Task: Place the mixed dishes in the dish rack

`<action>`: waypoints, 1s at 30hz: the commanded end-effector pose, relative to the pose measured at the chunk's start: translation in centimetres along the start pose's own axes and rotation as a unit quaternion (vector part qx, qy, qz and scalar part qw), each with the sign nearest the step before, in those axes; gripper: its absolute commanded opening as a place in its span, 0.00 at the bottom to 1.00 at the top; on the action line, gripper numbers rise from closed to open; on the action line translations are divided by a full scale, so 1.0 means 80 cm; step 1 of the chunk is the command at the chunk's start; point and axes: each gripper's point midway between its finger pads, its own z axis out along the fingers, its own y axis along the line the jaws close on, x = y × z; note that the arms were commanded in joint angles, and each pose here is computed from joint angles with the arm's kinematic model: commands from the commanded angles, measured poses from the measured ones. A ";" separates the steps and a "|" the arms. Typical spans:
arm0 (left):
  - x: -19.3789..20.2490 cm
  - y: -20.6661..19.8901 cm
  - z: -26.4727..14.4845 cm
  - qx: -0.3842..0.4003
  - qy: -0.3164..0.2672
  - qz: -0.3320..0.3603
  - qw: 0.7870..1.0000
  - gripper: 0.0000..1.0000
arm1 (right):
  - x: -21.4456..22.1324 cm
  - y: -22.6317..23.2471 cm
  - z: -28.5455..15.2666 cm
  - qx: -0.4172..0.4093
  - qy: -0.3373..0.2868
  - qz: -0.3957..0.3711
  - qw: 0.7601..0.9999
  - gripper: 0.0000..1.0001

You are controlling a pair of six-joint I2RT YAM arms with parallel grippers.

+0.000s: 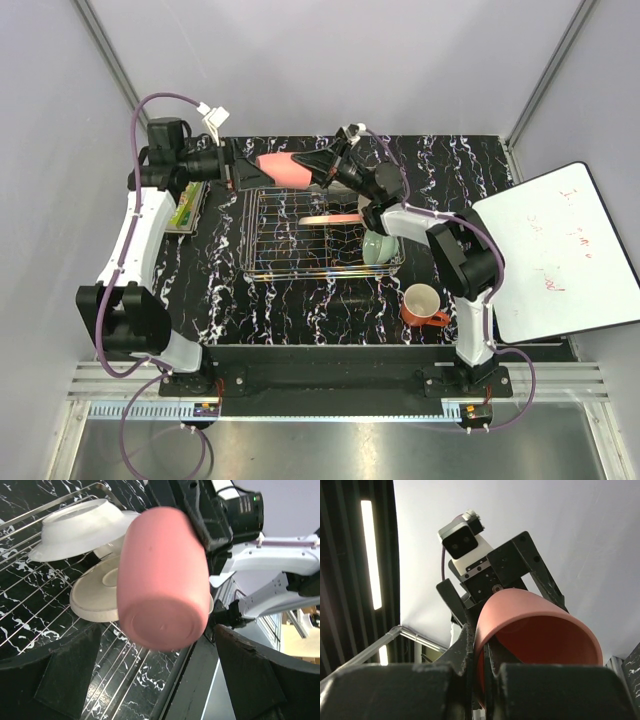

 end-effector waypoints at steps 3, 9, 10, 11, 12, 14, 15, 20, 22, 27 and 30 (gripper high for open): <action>-0.032 -0.020 0.004 -0.006 -0.044 0.053 0.998 0.99 | 0.019 0.069 0.010 -0.118 0.019 -0.034 0.992 0.00; -0.026 -0.015 0.012 -0.003 -0.039 0.043 0.998 0.97 | 0.020 0.067 0.017 -0.127 0.014 -0.020 0.992 0.00; -0.025 -0.016 0.012 -0.002 -0.038 0.043 0.998 0.96 | 0.020 0.067 0.019 -0.129 0.013 -0.018 0.991 0.00; -0.025 -0.017 0.013 -0.002 -0.039 0.045 0.998 0.95 | 0.019 0.065 0.020 -0.131 0.014 -0.014 0.991 0.00; -0.024 -0.018 0.013 -0.001 -0.038 0.044 0.998 0.95 | 0.019 0.064 0.021 -0.130 0.014 -0.008 0.991 0.00; -0.027 -0.020 0.013 0.000 -0.041 0.047 0.998 0.91 | 0.021 0.059 0.024 -0.130 0.013 0.000 0.991 0.00; -0.028 -0.020 0.013 0.001 -0.041 0.049 0.998 0.89 | 0.020 0.058 0.025 -0.130 0.012 0.006 0.991 0.00; -0.032 -0.020 0.014 0.002 -0.044 0.046 0.998 0.79 | 0.020 0.049 0.027 -0.129 0.008 0.021 0.991 0.00; -0.031 -0.019 0.015 0.003 -0.043 0.046 0.998 0.70 | 0.019 0.048 0.027 -0.129 0.005 0.023 0.991 0.00; -0.033 -0.021 0.014 0.003 -0.045 0.049 0.998 0.47 | 0.024 0.036 0.031 -0.119 0.012 0.033 0.992 0.00; -0.036 -0.023 0.012 0.001 -0.049 0.051 0.997 0.18 | 0.026 0.031 0.032 -0.114 0.013 0.039 0.993 0.00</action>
